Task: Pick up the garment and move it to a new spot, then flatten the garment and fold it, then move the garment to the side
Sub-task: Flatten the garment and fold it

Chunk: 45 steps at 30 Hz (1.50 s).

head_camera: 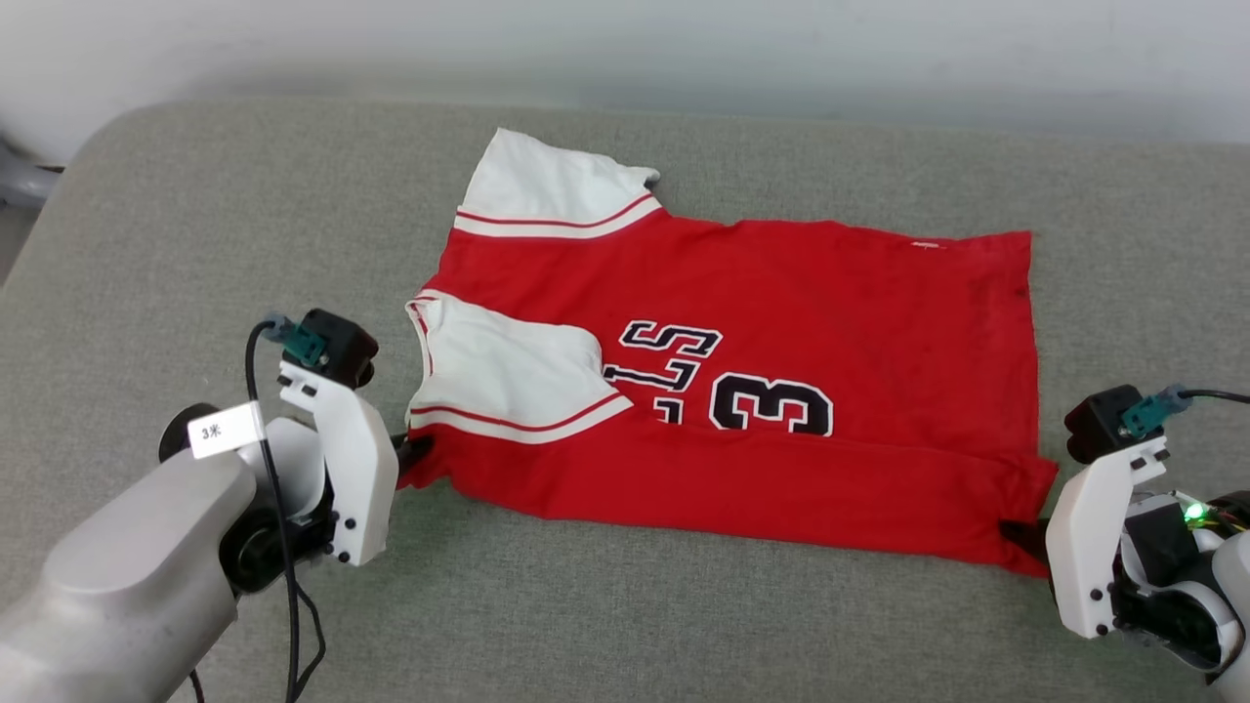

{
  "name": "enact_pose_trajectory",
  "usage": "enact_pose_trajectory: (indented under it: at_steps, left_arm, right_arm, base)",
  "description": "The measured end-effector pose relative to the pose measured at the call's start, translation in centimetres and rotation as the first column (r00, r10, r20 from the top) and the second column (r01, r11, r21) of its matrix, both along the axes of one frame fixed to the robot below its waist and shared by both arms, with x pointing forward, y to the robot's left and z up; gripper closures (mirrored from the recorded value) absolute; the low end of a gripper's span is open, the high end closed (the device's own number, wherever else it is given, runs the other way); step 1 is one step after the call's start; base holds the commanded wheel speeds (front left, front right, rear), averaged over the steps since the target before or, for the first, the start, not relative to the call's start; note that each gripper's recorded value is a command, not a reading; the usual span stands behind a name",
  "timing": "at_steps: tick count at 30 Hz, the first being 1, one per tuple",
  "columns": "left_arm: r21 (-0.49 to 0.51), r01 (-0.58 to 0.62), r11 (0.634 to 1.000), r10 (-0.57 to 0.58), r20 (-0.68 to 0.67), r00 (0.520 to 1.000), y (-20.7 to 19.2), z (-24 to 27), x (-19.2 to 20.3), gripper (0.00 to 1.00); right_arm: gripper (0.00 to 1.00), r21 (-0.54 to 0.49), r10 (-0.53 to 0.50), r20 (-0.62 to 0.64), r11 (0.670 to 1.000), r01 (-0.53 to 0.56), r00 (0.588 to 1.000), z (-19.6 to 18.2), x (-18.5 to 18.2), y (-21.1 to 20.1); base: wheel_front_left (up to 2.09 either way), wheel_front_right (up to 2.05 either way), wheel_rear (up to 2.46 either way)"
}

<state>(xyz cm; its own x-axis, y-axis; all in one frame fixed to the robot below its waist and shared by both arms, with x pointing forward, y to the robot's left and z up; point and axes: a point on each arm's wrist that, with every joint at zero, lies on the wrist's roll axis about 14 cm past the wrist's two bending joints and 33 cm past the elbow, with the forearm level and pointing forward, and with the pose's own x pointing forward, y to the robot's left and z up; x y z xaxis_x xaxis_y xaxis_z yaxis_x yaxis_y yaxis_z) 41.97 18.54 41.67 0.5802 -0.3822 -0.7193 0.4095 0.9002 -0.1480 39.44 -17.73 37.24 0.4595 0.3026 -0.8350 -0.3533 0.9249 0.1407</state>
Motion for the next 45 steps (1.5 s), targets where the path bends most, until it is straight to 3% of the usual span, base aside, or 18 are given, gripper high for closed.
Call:
enact_pose_trajectory:
  at_steps: [7, 16, 27, 40, 41, 42, 43, 45]
  left_arm:
    - [-0.013, -0.002, 1.0, 0.002, 0.048, 0.999, 0.6, 1.7, -1.6, 1.0]
    - [-0.031, -0.001, 1.0, 0.003, 0.062, 0.998, 0.8, 2.4, -5.0, 1.0]
    - [-0.074, -0.053, 0.996, 0.051, -0.026, 0.998, 0.7, 0.0, -10.0, 1.0]
    - [-0.078, -0.123, 0.989, 0.111, -0.139, 0.984, 1.0, -3.7, -11.8, 1.0]
    - [-0.077, -0.131, 0.988, 0.12, -0.135, 0.984, 1.2, -3.8, -11.7, 0.85]
    - [-0.078, -0.139, 0.987, 0.128, -0.128, 0.983, 1.3, -3.8, -11.6, 0.11]
    - [-0.077, -0.142, 0.987, 0.133, -0.116, 0.984, 1.4, -3.7, -11.5, 0.0]
    - [-0.071, -0.153, 0.986, 0.146, -0.089, 0.985, 1.9, -3.4, -11.1, 0.0]
  right_arm:
    - [1.0, 0.054, -0.016, 0.161, 0.999, 0.007, 0.987, 4.3, 0.0, -0.7]
    - [1.0, 0.057, -0.018, 0.206, 0.998, 0.006, 0.978, 6.3, -2.5, -1.9]
    - [1.0, 0.032, -0.052, 0.099, 0.998, 0.049, 0.994, 4.8, -6.9, -4.1]
    - [1.0, 0.04, -0.129, -0.045, 0.991, 0.131, 0.991, 0.3, -9.3, -4.4]
    - [0.87, 0.047, -0.136, -0.036, 0.989, 0.138, 0.99, 0.3, -9.1, -4.3]
    - [0.25, 0.058, -0.143, -0.027, 0.988, 0.145, 0.989, 0.3, -9.0, -4.1]
    - [0.0, 0.068, -0.149, -0.013, 0.986, 0.149, 0.989, 0.4, -8.8, -4.0]
    - [0.0, 0.08, -0.162, 0.032, 0.984, 0.159, 0.986, 1.0, -8.1, -4.1]
  base:
    - [0.0, 0.0, 0.0]
    - [0.0, 0.0, 0.0]
    - [0.0, 0.0, 0.0]
    - [0.0, 0.0, 0.0]
    - [0.0, 0.0, 0.0]
    - [0.0, 0.0, 0.0]
    - [0.0, 0.0, 0.0]
    - [0.0, 0.0, 0.0]
